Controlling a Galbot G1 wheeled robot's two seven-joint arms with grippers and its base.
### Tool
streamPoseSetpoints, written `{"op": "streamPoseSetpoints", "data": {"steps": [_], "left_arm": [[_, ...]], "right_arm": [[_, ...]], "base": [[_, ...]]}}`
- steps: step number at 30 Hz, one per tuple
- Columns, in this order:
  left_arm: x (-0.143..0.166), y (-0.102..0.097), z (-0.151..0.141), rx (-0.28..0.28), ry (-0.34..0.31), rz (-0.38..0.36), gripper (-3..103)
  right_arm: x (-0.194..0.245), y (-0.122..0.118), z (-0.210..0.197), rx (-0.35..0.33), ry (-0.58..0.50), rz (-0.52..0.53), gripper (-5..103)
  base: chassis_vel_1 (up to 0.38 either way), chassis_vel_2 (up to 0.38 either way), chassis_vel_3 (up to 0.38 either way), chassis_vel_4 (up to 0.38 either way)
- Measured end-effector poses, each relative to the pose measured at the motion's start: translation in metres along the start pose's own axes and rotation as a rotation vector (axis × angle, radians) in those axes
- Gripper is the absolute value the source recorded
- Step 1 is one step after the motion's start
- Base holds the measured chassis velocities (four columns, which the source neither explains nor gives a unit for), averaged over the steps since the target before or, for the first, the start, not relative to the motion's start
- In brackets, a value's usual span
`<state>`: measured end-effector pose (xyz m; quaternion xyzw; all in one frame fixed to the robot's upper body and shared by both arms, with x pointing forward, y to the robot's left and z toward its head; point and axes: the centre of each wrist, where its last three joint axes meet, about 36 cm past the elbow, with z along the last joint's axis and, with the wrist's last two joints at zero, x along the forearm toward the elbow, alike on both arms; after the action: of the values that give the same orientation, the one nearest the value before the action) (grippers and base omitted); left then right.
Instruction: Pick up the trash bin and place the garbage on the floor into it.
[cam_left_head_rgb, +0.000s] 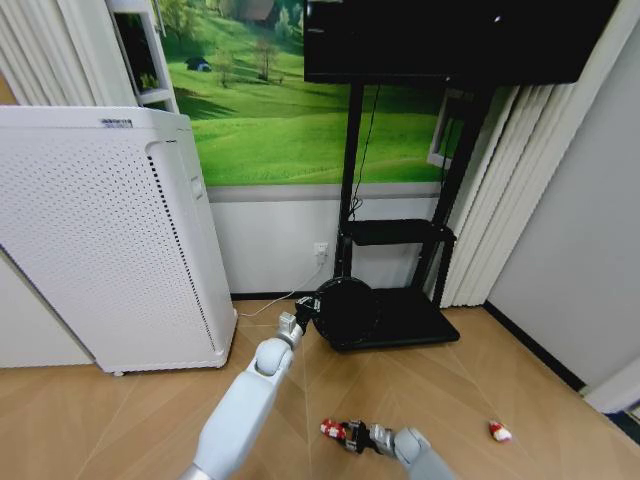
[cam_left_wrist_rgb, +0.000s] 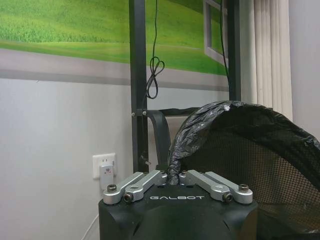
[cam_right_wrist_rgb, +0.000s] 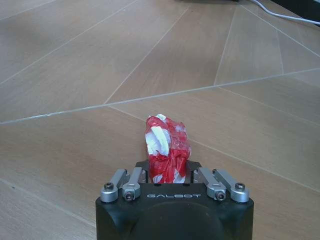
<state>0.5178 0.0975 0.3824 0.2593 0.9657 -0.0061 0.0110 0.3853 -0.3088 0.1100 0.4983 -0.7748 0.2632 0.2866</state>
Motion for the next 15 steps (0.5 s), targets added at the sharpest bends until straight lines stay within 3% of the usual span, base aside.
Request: {"op": "streamPoseSetpoints", "data": {"steps": [15], "left_arm": [[0.005,0.007,0.007,0.010,0.014,-0.027,3]], "right_arm": [[0.037,-0.005,0.003,-0.051,-0.080,0.111,37]], "base": [[0.000,0.000,0.000,0.000]]}}
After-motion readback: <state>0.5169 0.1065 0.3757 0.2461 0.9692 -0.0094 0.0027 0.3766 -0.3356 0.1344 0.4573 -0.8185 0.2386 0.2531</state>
